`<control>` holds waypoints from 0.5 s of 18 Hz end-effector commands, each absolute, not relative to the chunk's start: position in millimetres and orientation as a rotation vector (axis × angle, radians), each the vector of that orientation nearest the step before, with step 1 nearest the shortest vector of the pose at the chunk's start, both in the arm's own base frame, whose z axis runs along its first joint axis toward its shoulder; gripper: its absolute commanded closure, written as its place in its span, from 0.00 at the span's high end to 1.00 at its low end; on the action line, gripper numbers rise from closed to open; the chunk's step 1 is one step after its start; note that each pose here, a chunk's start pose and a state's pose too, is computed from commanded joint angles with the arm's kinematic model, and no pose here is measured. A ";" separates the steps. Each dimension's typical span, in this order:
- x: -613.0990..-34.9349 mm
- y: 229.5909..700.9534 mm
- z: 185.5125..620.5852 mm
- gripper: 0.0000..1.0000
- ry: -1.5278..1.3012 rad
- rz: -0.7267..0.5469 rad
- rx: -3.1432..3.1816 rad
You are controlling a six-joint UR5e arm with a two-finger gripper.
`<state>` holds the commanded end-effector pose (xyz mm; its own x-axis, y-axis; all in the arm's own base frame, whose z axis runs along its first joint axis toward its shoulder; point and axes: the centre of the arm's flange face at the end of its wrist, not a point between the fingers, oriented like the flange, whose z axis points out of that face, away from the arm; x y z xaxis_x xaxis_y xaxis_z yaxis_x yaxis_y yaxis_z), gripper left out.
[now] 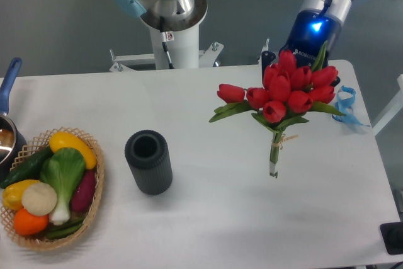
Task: Place the flowers on the table
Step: 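Carry the red tulip bouquet with the gripper toward the table center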
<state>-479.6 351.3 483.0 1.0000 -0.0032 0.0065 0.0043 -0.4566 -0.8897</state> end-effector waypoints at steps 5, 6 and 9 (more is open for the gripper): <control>-481.4 349.7 479.5 0.39 -0.004 0.049 -2.117; -481.4 349.5 478.6 0.39 -0.006 0.049 -2.120; -480.4 348.3 481.4 0.39 -0.010 0.061 -2.132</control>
<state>-480.4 348.3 481.4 0.9987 0.0319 -0.0399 -0.0168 -0.5327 -0.8461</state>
